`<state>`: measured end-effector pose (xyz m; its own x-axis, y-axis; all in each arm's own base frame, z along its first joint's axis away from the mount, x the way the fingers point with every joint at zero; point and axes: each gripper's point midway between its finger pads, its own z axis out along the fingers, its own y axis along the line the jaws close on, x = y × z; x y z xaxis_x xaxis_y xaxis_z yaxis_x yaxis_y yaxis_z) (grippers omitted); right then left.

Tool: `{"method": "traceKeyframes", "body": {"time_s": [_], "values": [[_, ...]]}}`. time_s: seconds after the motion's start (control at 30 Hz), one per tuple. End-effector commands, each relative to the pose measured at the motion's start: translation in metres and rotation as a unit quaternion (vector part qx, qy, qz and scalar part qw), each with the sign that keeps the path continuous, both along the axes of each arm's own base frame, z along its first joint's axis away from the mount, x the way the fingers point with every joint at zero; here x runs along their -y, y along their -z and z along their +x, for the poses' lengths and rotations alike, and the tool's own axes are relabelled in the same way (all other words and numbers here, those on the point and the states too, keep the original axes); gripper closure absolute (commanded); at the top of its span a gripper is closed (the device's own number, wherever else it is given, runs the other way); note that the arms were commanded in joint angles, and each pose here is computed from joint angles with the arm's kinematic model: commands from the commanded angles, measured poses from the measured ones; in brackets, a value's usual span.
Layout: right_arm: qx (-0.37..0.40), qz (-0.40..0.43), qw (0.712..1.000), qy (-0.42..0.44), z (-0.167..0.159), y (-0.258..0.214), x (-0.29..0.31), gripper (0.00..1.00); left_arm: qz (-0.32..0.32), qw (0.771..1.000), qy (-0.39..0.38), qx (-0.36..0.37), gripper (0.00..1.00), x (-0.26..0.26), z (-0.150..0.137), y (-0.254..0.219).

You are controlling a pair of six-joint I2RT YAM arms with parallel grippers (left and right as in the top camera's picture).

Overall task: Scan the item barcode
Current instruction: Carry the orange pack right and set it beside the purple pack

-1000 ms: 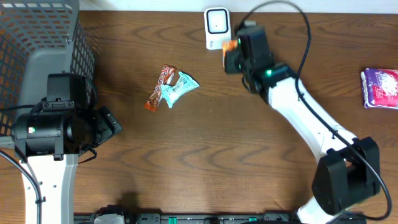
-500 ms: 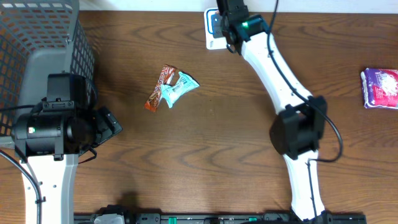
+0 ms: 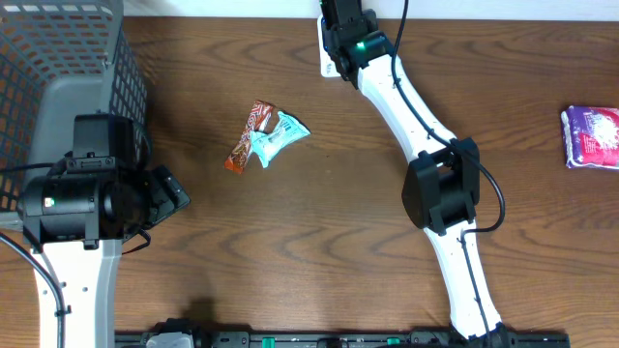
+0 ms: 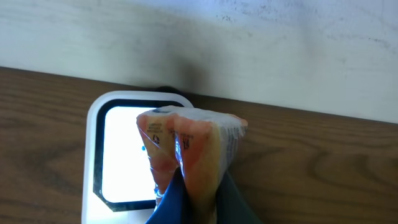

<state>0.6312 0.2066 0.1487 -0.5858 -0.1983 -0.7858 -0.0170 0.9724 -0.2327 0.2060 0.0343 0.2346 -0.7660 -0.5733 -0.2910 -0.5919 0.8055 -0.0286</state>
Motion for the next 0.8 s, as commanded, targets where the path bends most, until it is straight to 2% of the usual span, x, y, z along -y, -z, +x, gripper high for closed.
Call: {"method": "traceKeyframes", "body": {"time_s": [0.0, 0.13, 0.23, 0.37, 0.57, 0.77], "values": [[0.004, -0.008, 1.0, -0.001, 0.001, 0.001, -0.007, 0.99, 0.006, 1.0, -0.009, -0.001, 0.02, -0.004, -0.001, 0.0], [0.017, -0.04, 0.998, 0.054, -0.002, -0.007, 0.016, 0.99, 0.006, 1.0, -0.009, -0.001, 0.02, -0.004, -0.001, 0.0], [0.045, -0.091, 0.986, 0.131, -0.007, -0.027, 0.049, 0.99, 0.006, 1.0, -0.009, -0.001, 0.02, -0.004, -0.001, 0.0], [0.032, -0.156, 0.97, 0.183, -0.018, -0.04, 0.092, 0.99, 0.006, 1.0, -0.009, -0.001, 0.02, -0.004, -0.001, 0.0], [-0.061, -0.185, 0.958, 0.212, -0.032, -0.019, 0.169, 0.99, 0.006, 1.0, -0.009, -0.001, 0.02, -0.004, -0.001, 0.0], [-0.176, -0.151, 0.95, 0.208, -0.055, 0.017, 0.232, 0.99, 0.006, 1.0, -0.009, -0.001, 0.02, -0.004, -0.001, 0.0]]}}
